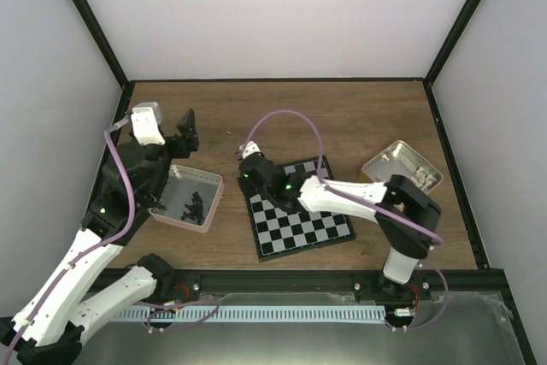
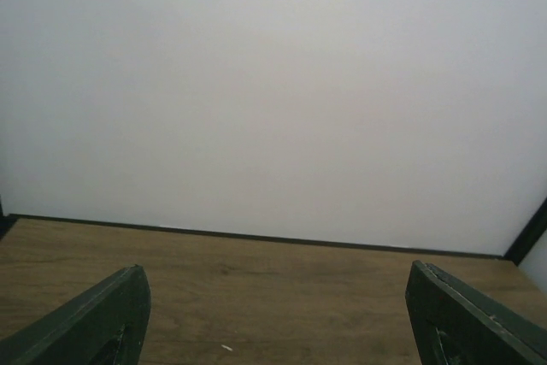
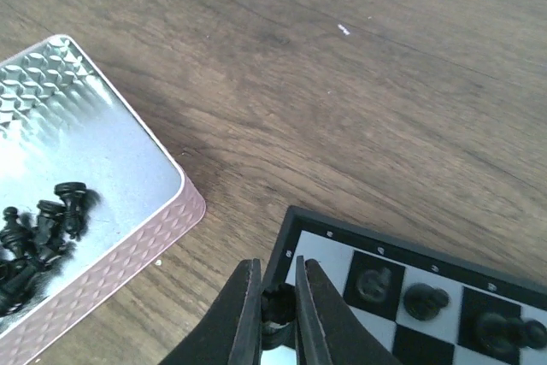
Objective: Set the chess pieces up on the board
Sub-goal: Place the chess piece on the chessboard.
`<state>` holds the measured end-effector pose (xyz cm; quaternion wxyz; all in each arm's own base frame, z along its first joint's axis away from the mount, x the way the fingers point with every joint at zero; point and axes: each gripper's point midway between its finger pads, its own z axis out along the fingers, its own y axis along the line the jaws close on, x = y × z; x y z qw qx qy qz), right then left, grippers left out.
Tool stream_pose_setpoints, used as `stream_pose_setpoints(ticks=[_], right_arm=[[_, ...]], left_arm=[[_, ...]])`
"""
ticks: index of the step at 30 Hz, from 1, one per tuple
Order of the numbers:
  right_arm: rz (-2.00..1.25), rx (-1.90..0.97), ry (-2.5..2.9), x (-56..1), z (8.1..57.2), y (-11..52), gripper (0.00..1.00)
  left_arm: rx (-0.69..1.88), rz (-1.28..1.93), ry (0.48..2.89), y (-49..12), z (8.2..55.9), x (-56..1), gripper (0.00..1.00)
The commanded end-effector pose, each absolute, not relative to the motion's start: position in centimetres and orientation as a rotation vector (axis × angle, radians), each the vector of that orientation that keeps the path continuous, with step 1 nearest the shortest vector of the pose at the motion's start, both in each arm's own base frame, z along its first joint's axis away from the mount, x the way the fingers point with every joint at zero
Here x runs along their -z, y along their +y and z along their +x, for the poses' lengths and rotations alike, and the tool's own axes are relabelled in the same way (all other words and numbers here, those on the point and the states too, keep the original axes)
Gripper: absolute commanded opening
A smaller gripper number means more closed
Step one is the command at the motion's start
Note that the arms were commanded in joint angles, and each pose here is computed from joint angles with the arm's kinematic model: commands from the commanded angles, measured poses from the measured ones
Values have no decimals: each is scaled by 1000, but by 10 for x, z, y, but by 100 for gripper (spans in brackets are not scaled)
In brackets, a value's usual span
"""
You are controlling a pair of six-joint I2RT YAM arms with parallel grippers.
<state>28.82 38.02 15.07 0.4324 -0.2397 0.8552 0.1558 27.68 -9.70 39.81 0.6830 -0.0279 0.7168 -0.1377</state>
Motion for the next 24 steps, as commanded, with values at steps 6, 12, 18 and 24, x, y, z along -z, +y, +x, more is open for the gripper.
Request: stream_pose_setpoints(ticks=[6,12,18,24], right_arm=[[-753,-245,2164,-115,307,413,1],[-764,-158,2216,-97,318,417,1],[-723,-86,2279,-82,329,411,1],[-649,-35,2325,-75,337,396,1]], left_arm=[[238,-114,1564,-78,271,-403,84],[238,-107,1571,-80,273,-398,84],[227,-97,1587,-82,275,-392,84],[215,-93,1602,-83,279,-387,84]])
